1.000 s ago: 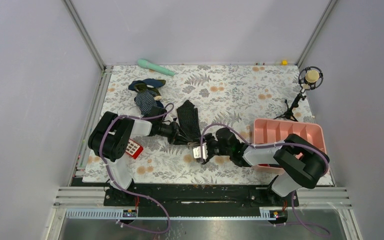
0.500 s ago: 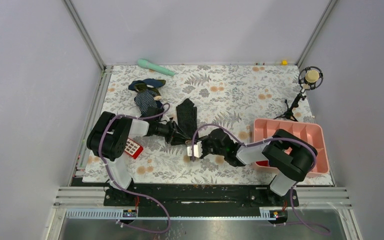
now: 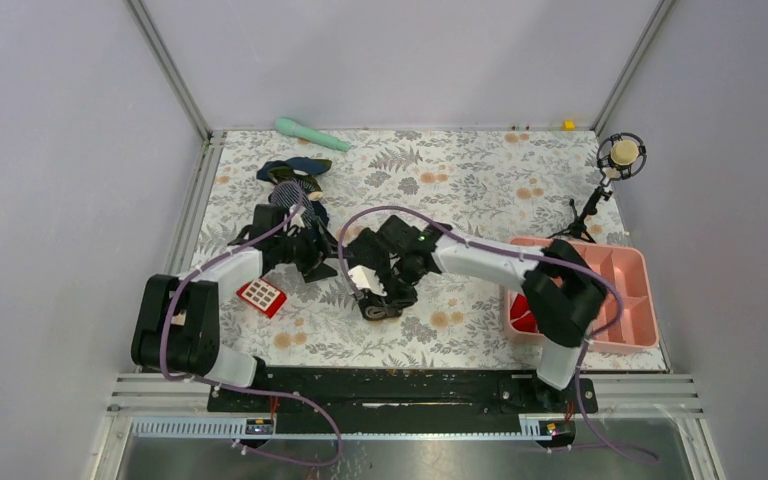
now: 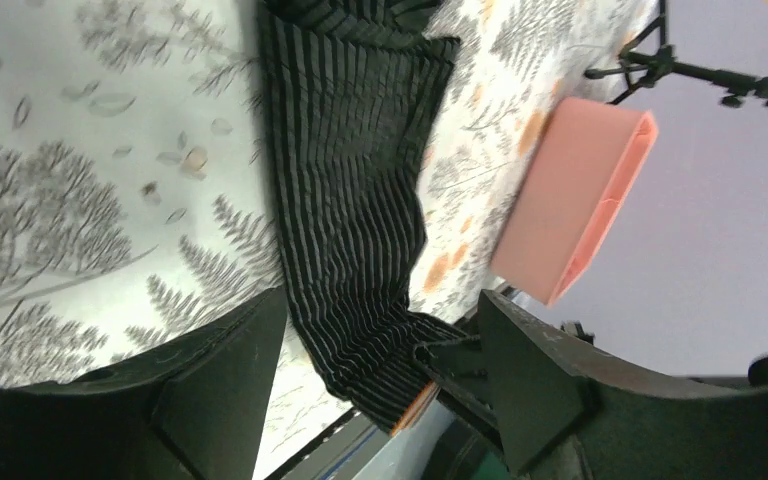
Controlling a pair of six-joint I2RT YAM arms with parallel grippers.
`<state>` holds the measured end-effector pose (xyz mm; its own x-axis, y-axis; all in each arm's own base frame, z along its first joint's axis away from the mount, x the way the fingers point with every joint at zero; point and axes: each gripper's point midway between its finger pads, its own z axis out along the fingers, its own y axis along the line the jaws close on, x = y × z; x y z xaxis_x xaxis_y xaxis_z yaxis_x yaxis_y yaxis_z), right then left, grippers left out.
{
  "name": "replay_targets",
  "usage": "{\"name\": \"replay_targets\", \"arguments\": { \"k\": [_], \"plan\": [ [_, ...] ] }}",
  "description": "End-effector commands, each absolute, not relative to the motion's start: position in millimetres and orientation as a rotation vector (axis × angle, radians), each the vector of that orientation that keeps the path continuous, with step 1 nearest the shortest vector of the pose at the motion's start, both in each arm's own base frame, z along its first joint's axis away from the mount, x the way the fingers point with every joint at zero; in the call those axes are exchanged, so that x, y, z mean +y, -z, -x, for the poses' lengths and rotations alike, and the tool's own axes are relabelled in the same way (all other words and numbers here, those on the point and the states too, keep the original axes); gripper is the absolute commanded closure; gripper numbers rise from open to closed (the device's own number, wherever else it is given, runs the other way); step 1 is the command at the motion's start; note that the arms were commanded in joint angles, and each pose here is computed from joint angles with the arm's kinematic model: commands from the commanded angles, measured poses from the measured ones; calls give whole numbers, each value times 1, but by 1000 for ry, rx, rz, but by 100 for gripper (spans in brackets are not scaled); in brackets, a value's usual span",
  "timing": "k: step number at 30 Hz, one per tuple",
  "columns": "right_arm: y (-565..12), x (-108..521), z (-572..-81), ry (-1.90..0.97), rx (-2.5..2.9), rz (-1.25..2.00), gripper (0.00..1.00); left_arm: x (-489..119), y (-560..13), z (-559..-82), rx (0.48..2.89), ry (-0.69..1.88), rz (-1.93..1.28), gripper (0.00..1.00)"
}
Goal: Roll the underwear
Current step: Roll the underwear to the center of the board.
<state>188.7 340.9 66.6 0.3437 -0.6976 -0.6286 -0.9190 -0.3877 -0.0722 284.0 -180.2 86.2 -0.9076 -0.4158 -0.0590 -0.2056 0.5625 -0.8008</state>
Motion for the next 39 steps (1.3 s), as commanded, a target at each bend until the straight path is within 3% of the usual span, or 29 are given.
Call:
{"name": "replay_targets", "arguments": {
  "k": [1, 6, 15, 19, 22, 28, 33, 39],
  "plan": [
    [-56, 295, -120, -1133, 1878, 2347, 100, -165, -86, -278, 2494, 1114, 502, 32],
    [-48, 302, -122, -1294, 2101, 2264, 100, -144, -99, -272, 2405, 923, 316, 40],
    [-42, 306, -149, -1499, 2403, 2056, 100, -124, -105, -247, 2373, 711, 177, 41],
    [-32, 309, -158, -1601, 2604, 1898, 100, -152, -143, -245, 2158, 674, -246, 43],
    [-26, 313, -164, -1649, 2698, 1825, 100, -200, -159, -208, 1879, 736, -740, 44],
    [-12, 315, -168, -1752, 2867, 1610, 100, -255, -133, -151, 1324, 557, -1503, 42],
    [1, 315, -165, -1797, 2984, 1486, 100, -272, -104, -142, 1137, 449, -1634, 47],
    [5, 315, -158, -1879, 3024, 1385, 100, -279, -78, -141, 1171, 446, -1668, 58]
  ]
}}
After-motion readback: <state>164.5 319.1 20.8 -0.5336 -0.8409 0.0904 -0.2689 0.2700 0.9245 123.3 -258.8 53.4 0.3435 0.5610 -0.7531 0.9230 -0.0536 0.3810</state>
